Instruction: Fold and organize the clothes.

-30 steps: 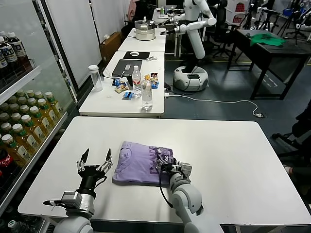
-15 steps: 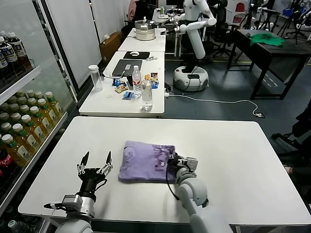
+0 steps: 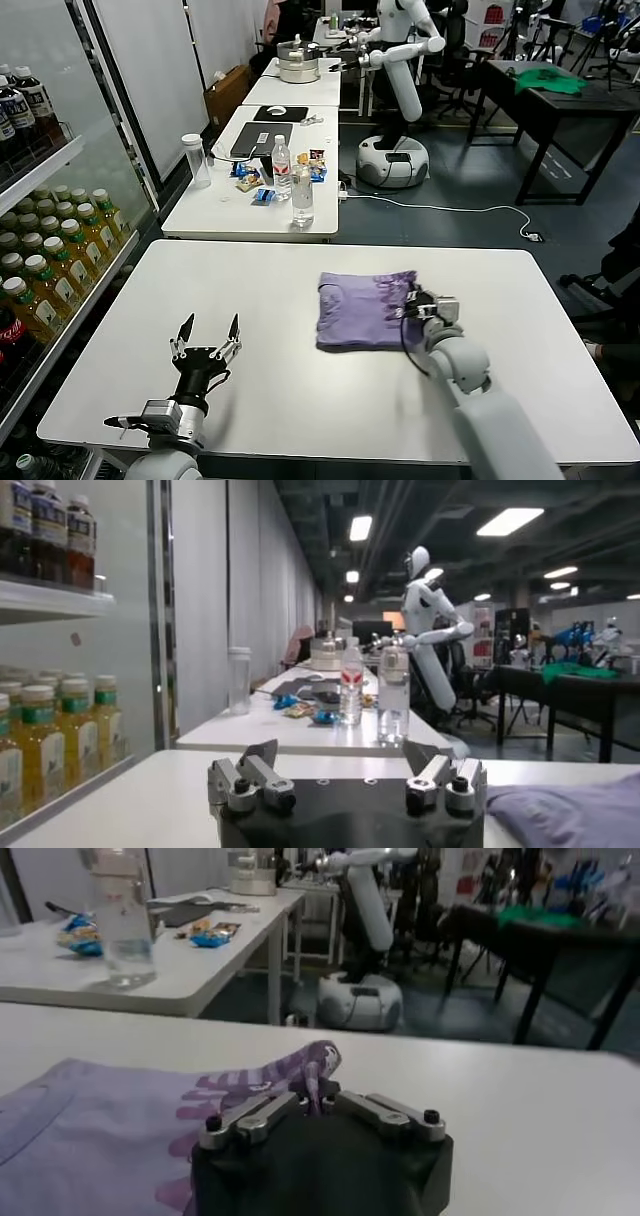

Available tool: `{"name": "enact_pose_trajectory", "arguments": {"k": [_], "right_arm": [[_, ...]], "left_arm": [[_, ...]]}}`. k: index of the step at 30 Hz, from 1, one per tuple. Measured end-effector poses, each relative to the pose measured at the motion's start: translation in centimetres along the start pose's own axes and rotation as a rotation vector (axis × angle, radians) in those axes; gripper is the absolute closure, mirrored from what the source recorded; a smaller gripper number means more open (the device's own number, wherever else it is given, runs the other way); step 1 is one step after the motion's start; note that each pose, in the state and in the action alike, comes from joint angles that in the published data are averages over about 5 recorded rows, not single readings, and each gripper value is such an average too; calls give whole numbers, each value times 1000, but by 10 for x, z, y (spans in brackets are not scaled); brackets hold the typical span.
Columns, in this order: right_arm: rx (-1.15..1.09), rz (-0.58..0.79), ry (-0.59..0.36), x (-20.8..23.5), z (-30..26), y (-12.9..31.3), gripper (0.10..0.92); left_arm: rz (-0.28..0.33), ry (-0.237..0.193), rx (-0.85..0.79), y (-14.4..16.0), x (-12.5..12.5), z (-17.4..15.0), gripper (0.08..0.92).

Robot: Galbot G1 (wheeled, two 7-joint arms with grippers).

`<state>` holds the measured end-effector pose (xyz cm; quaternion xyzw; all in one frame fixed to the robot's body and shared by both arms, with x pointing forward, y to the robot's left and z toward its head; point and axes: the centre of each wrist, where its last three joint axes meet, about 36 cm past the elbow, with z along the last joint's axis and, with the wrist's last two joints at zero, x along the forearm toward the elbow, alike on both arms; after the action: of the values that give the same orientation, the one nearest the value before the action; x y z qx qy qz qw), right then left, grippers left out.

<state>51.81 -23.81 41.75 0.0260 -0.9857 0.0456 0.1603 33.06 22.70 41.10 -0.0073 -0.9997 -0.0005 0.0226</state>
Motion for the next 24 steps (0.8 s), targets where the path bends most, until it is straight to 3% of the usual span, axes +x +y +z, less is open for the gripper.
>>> {"name": "enact_pose_trajectory", "arguments": {"k": [3, 11, 24], "right_arm": [[49, 22, -17, -3, 0, -17, 850], [124, 73, -116, 5, 8, -45, 626], [145, 137, -226, 67, 26, -74, 258]], "left_arm": [[5, 2, 1, -2, -1, 1, 177], [28, 5, 8, -7, -1, 1, 177], [76, -5, 27, -16, 2, -2, 177]]}}
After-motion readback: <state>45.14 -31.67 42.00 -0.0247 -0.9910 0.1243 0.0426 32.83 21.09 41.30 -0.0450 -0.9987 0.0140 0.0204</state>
